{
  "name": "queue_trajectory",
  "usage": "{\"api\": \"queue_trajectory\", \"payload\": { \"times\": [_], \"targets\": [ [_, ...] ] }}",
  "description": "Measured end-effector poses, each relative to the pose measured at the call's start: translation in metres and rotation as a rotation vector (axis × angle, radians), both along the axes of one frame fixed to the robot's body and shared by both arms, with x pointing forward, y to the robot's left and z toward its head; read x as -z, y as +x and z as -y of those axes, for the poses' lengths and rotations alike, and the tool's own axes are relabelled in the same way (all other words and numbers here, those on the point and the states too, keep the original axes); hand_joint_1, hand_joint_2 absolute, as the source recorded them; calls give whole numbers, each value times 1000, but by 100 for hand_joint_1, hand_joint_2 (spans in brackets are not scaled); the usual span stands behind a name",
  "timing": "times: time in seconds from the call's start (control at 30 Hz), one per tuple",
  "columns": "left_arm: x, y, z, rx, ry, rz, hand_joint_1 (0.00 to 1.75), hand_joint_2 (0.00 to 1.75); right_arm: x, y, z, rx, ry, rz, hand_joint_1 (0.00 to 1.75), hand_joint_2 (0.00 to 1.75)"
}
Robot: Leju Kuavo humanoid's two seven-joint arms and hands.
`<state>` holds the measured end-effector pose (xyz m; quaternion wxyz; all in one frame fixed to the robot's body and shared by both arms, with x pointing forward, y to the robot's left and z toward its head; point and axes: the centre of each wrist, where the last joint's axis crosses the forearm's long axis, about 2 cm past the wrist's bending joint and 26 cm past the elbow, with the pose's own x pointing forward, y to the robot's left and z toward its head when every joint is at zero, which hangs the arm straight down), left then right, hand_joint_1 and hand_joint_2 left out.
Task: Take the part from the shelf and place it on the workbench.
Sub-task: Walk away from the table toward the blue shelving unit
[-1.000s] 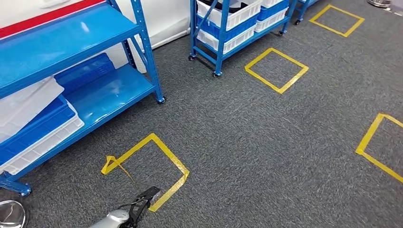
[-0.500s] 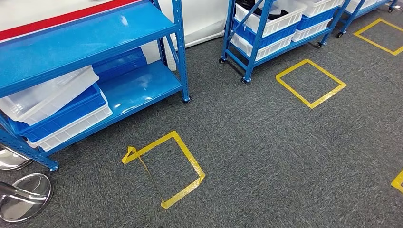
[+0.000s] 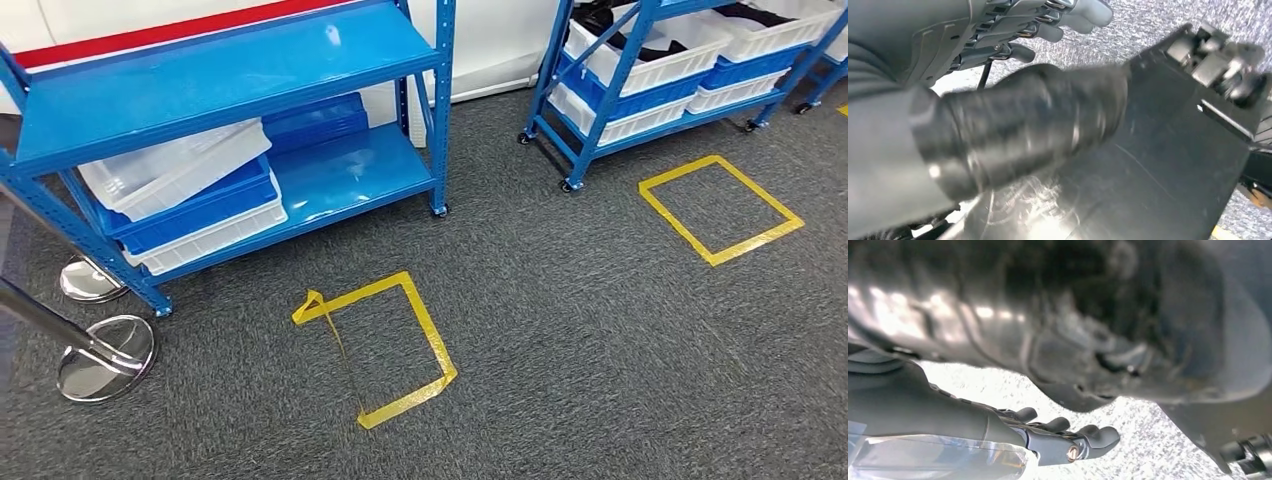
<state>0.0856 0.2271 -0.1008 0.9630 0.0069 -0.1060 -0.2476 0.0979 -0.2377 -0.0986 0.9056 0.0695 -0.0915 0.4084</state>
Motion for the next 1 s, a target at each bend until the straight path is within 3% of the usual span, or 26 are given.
{"api": "queue_trajectory", "payload": {
  "times": [0.47,0.5,0.53,0.57,0.6,0.63,0.67,0.7,0.8,1.0],
  "targets": [
    [2,-6,-7,2,10,4,0,175,0,0,1,9,2,-3,0,0],
    [2,-6,-7,1,10,5,0,131,0,0,1,9,2,-3,0,0],
    [2,-5,-8,1,11,6,0,131,0,0,1,9,1,-3,0,0],
    [2,-6,-8,2,11,5,0,87,0,0,1,9,1,-3,0,0],
    [2,-6,-8,2,12,3,0,87,0,0,1,9,1,-3,0,0],
    [2,-6,-8,3,13,0,0,131,0,0,1,12,0,-4,0,0],
    [2,-7,-9,5,14,-4,0,131,0,0,1,17,-2,-8,0,0],
    [2,-6,-9,9,16,-11,0,175,0,0,1,28,-4,-16,0,44],
    [2,-2,-10,33,25,-51,0,175,1,-2,2,66,-9,-60,0,175],
    [2,-4,-12,32,43,-93,0,175,0,0,2,85,-64,-78,0,175]
  ]
}}
